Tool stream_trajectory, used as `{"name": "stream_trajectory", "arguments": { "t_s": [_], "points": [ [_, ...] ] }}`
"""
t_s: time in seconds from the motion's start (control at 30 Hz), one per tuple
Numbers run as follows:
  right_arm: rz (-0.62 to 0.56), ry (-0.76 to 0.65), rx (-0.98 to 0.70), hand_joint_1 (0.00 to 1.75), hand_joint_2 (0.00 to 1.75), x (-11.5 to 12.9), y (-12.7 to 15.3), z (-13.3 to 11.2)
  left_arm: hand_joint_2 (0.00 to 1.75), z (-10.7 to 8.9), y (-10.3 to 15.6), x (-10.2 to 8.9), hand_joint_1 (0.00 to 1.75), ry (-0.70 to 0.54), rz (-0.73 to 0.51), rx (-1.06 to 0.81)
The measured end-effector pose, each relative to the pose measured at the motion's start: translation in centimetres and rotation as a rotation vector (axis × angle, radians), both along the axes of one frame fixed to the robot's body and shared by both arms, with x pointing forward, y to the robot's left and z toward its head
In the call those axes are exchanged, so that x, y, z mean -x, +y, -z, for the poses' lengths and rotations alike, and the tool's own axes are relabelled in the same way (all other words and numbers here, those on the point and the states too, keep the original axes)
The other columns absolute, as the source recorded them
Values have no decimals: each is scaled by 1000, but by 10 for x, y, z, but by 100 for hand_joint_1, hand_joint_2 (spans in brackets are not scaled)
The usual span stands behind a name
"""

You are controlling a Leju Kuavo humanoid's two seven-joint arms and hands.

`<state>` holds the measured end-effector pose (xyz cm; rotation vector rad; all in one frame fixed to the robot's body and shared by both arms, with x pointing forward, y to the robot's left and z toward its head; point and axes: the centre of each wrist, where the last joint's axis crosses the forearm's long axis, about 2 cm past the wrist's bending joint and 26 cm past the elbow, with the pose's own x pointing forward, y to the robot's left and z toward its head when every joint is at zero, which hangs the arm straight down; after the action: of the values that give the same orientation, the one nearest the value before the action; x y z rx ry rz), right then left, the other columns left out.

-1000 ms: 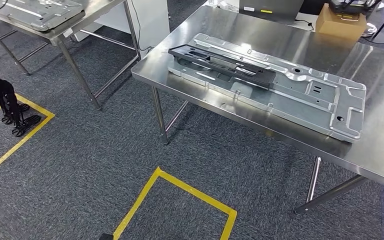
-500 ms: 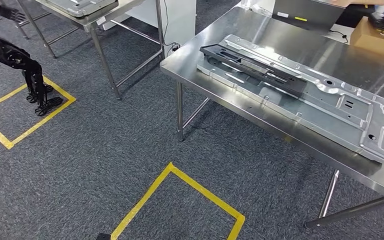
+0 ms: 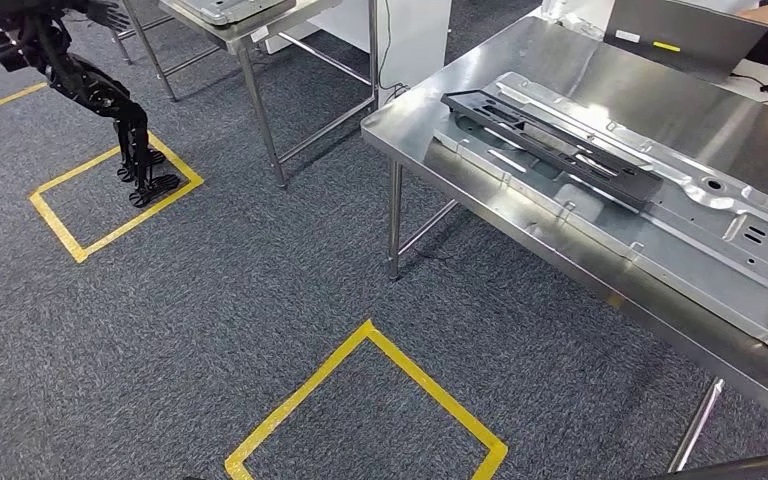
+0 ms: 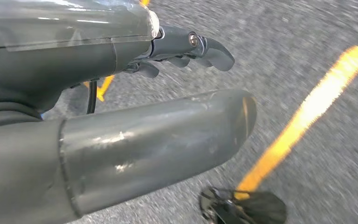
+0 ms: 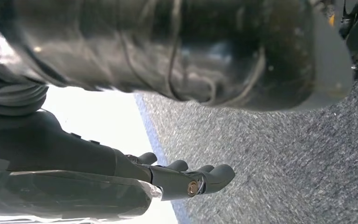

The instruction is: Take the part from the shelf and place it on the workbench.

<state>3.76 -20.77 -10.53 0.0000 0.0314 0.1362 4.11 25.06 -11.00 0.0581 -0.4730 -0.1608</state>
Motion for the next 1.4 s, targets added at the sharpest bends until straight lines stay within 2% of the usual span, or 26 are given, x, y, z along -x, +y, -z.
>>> {"name": "stream_trajectory", "arguments": {
  "t_s": [1.4],
  "points": [
    [-42,2,-9,0,0,-3,1,0,0,0,3,1,0,-4,-15,-17]
  ]
}}
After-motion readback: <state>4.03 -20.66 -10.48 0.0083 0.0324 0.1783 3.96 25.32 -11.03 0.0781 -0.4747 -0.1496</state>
